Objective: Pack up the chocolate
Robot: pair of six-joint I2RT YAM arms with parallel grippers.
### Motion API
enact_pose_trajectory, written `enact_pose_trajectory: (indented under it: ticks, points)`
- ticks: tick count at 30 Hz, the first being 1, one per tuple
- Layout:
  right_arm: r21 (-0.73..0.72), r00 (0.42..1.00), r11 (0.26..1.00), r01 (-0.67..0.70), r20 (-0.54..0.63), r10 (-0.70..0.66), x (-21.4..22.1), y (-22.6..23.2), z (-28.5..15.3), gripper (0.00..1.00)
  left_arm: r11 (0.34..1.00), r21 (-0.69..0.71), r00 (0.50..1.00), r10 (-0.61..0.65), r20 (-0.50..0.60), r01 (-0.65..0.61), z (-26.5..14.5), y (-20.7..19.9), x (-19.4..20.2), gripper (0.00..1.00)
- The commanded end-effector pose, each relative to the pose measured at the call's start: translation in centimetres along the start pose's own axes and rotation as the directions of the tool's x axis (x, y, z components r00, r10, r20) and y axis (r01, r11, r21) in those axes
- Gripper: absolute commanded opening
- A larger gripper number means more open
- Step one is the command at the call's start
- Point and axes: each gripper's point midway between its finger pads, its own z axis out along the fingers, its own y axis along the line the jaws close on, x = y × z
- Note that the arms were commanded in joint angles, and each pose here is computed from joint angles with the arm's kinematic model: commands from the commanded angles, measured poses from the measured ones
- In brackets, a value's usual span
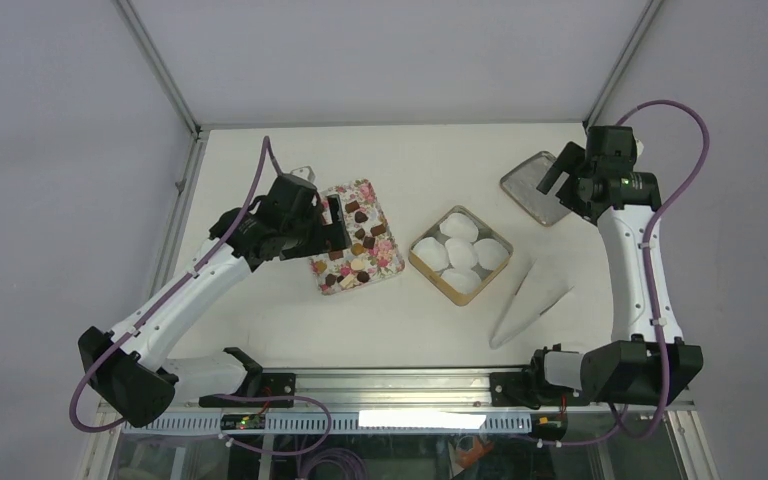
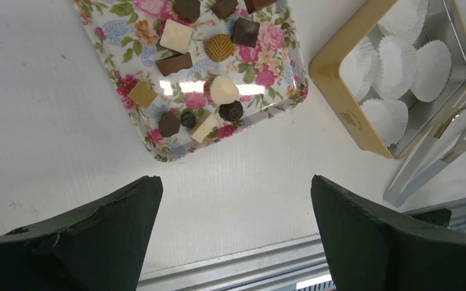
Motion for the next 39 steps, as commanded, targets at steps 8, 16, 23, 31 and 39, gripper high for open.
enact_pose_trajectory:
  ticks: [8,16,23,31,39]
  points:
    - [0.143,0.987,0.99,0.003,0.156,-0.025,-2.0,-3.5,-2.1,0.99,0.999,0.001,0.978,0.039,0.203,-0.04,-1.4,-1.3,-5.5,0.99]
    - [0.047,0.995,0.996,-0.072,-0.069,0.075,5.5,-2.9,-1.9,0.98,0.993,0.015,0.967,0.106,0.231,-0.113,-0.3,-1.6,-5.7,0.99]
    - [0.071,0.928,0.985,-0.158,-0.329,0.173,17.3,-5.0,-1.6,0.95,0.988,0.091,0.976,0.108,0.191,-0.127,1.4,-3.0,-4.6,0.99]
    - [0.083,0.877,0.972,-0.221,-0.42,0.235,21.8,-4.9,-1.1,0.93,0.987,0.123,0.986,0.089,0.139,-0.106,2.9,-3.9,-3.7,0.99]
    - [0.233,0.915,0.971,-0.06,-0.375,0.147,24.2,-5.2,0.6,0.97,0.984,0.138,0.989,0.093,0.111,-0.109,3.2,-3.9,-2.8,0.99]
